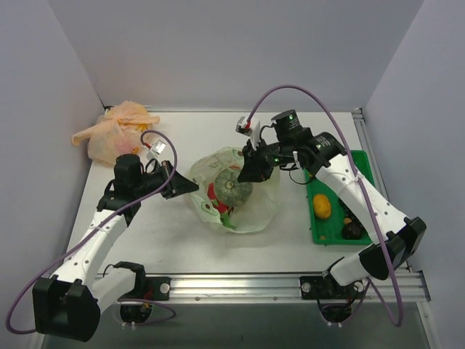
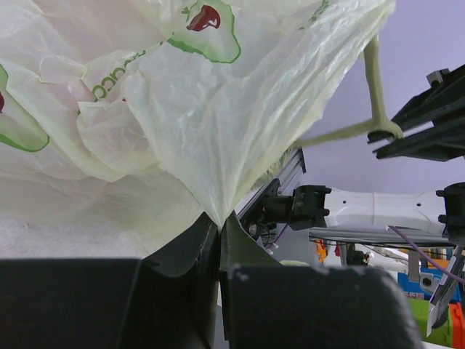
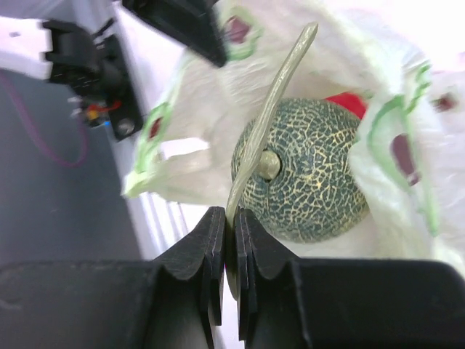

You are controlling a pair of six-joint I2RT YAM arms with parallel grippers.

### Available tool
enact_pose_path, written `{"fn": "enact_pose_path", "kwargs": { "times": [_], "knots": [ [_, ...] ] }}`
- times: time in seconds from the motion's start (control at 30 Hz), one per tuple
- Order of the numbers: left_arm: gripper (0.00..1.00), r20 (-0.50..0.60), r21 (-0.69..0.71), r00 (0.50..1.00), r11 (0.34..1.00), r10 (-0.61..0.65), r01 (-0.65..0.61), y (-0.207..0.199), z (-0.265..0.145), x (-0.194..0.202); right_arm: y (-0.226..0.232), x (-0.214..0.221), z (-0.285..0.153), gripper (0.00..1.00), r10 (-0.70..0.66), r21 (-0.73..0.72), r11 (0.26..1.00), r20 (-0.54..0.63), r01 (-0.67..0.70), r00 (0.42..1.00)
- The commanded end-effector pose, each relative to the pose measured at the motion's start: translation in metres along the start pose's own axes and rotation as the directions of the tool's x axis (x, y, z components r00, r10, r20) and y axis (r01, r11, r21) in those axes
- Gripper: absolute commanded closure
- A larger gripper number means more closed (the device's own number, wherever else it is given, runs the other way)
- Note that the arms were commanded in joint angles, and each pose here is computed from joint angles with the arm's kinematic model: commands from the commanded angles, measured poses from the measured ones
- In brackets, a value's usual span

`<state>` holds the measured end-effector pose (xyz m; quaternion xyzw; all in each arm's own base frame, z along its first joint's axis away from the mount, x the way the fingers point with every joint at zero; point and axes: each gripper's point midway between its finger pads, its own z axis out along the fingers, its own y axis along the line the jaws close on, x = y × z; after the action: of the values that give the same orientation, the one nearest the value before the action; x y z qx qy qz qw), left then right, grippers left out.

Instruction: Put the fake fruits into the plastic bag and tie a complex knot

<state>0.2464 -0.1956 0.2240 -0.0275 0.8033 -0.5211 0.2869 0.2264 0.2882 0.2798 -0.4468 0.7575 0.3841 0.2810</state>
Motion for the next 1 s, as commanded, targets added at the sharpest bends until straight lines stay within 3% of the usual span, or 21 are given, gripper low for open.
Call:
{"fn": "enact_pose_path", "kwargs": {
  "times": [0.0, 0.2, 0.67, 0.77, 0.8, 0.9, 0.97],
  "knots": [
    [0.89, 0.031, 0.052, 0.998, 0.997, 0.051, -0.053, -0.017, 0.000, -0.013, -0.034, -0.023, -0.001, 1.00, -0.149, 0.179, 0.974, 0.066, 0.135, 0.987],
    [0.89, 0.027, 0.059, 0.998, 0.997, 0.049, -0.050, -0.016, 0.004, -0.017, -0.088, -0.041, 0.001, 1.00, -0.295, 0.426, 0.878, 0.124, 0.218, 0.947],
    [0.89, 0.027, 0.048, 0.999, 0.999, 0.017, -0.018, -0.008, 0.010, -0.026, -0.139, 0.020, 0.055, 0.98, -0.332, 0.393, 0.853, -0.103, 0.345, 0.938],
    [0.89, 0.034, 0.046, 0.999, 0.999, 0.006, -0.007, -0.006, 0.009, -0.030, -0.135, 0.033, 0.059, 0.66, -0.317, 0.352, 0.870, -0.139, 0.346, 0.938],
    [0.88, 0.038, 0.049, 0.999, 0.999, 0.002, -0.004, -0.008, 0.009, -0.031, -0.132, 0.034, 0.059, 0.46, -0.314, 0.342, 0.875, -0.139, 0.344, 0.939],
    [0.88, 0.052, 0.048, 0.999, 0.999, 0.008, -0.011, -0.009, 0.008, -0.036, -0.120, 0.032, 0.051, 0.24, -0.303, 0.333, 0.884, -0.130, 0.329, 0.944],
    [0.88, 0.055, 0.049, 0.998, 0.999, 0.011, -0.014, -0.011, 0.009, -0.039, -0.106, 0.029, 0.042, 0.20, -0.306, 0.323, 0.888, -0.119, 0.328, 0.945]
  ]
}}
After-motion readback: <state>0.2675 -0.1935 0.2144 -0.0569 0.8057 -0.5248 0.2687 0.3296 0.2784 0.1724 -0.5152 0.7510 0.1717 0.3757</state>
